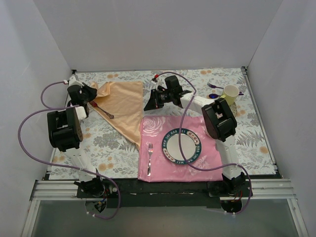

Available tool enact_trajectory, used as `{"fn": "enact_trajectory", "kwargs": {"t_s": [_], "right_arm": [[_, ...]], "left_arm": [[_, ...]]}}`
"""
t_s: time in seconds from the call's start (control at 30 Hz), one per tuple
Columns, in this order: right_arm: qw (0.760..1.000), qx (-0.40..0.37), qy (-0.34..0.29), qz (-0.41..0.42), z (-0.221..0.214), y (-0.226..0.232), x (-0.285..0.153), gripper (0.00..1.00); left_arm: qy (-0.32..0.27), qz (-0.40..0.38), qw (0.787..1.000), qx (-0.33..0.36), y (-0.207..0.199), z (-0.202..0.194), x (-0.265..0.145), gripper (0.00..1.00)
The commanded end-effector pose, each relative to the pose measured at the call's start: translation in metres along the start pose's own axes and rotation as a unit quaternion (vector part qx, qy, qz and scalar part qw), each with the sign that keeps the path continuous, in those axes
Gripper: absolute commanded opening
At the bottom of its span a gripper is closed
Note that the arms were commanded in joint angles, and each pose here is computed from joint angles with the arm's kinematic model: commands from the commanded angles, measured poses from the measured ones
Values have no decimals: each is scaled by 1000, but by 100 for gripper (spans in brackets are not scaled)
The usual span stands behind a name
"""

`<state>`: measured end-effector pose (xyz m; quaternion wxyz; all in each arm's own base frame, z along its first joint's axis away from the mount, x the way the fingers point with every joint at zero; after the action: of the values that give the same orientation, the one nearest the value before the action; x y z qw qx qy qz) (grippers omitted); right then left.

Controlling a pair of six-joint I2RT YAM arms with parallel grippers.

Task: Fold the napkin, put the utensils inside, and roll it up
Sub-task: Fold the napkin

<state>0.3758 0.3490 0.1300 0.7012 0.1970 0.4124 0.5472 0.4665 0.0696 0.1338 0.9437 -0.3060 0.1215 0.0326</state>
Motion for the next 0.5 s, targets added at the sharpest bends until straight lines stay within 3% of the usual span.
{"fn": "enact_trajectory", "kwargs": {"t_s": [0.0,0.17,0.4,0.43,0.47], "right_arm": [[999,-35,-25,25,19,22,-12,18],[999,-36,-25,28,17,22,-12,18],[998,-36,-27,32,16,24,-13,18],[998,-36,-28,32,16,24,-14,18],[998,-35,-27,33,15,24,-13,18]], "left_arm": [[-17,-22,999,31,-27,16,-19,1],[-4,-7,1000,25,-26,3,-29,4],[21,3,1000,0,-23,-13,-43,15],[29,-1,1000,-10,-25,-15,-45,25],[46,0,999,-18,-25,-20,-47,28]]}}
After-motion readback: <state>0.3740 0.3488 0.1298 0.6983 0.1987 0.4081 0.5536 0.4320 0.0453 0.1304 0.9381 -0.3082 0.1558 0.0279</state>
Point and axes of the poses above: each gripper's point midway between its finger pads, its own x axis out along the fingers, its own y axis along the line the jaws close on, z = x × y, the point moved 7 cm from there along -x, back along the fingers, and after that the axes turned 2 degrees about -x, right-handed, at the moved point
